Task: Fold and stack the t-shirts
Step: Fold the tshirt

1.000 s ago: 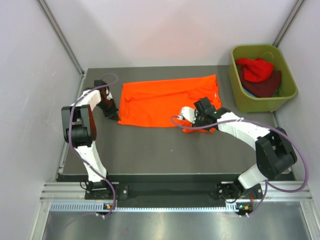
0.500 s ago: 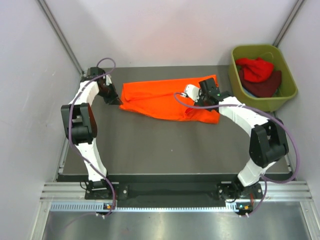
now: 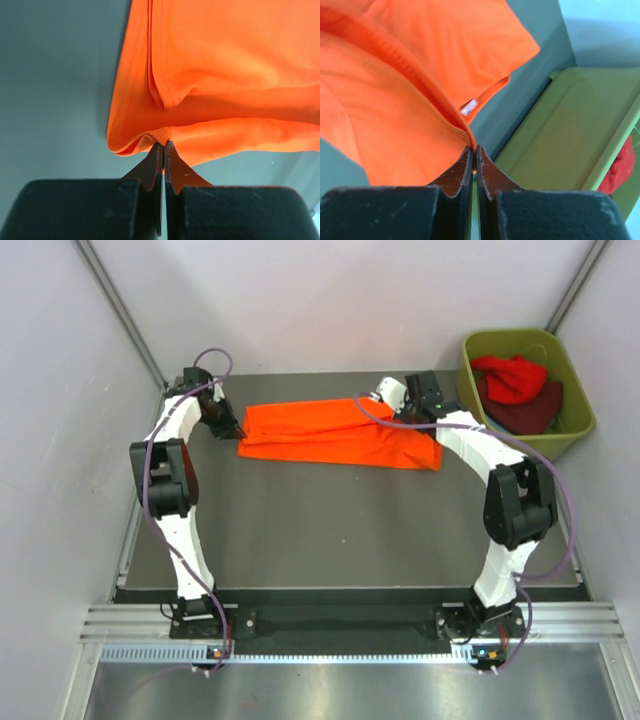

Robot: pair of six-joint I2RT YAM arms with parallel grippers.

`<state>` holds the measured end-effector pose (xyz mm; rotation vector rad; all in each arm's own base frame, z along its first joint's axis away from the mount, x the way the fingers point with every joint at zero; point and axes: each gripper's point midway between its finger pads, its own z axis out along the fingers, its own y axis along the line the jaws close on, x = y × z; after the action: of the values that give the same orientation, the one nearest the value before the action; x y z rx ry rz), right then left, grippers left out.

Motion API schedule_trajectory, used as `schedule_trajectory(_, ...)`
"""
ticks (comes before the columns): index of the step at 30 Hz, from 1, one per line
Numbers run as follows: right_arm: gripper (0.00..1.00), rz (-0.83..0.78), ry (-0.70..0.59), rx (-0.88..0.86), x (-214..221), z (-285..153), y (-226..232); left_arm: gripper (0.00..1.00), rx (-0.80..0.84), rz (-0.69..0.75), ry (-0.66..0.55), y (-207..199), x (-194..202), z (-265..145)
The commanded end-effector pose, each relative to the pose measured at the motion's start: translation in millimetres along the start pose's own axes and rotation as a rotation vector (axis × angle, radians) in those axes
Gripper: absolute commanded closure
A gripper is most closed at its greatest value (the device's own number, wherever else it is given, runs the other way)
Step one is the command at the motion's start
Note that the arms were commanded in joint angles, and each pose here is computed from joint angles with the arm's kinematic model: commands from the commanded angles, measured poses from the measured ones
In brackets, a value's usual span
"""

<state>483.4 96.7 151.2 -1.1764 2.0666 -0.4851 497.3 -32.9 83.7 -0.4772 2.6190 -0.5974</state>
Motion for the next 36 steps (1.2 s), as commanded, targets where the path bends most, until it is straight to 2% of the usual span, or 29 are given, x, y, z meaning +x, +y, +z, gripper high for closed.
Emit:
schedule_trajectory(1,1.00,0.029,-0.035,0.100,-16,11,-36,1.00,0.013,0.032,-0.099,-8,-33,-5)
schedule_trajectory(10,1.00,0.017,-0.057,0.124,-49,60,-58,1.00,-0.011,0.035,-0.114,-2,-40,5)
schedule_trajectory(18,1.00,-0.001,-0.034,0.112,-51,92,-53,0.99,-0.047,0.028,-0.123,8,-43,13)
schedule_trajectory(21,1.00,0.009,-0.027,0.124,-50,95,-55,0.32,-0.067,0.040,-0.153,8,-51,6)
schedule_trajectory(25,1.00,0.029,-0.034,0.130,-51,92,-56,0.22,-0.002,0.080,-0.225,-10,-71,-28)
schedule_trajectory(27,1.00,0.034,-0.028,0.132,-49,92,-54,0.23,0.050,0.083,-0.226,-21,-70,-36)
schedule_trajectory(30,1.00,0.039,-0.016,0.134,-44,96,-50,0.28,0.162,0.078,-0.195,-42,-60,-43)
schedule_trajectory(34,1.00,0.051,-0.014,0.133,-43,98,-49,0.48,0.245,0.026,-0.078,-51,-22,-29)
schedule_trajectory(36,1.00,0.052,-0.016,0.137,-44,98,-50,0.72,0.256,0.000,-0.024,-49,-5,-20)
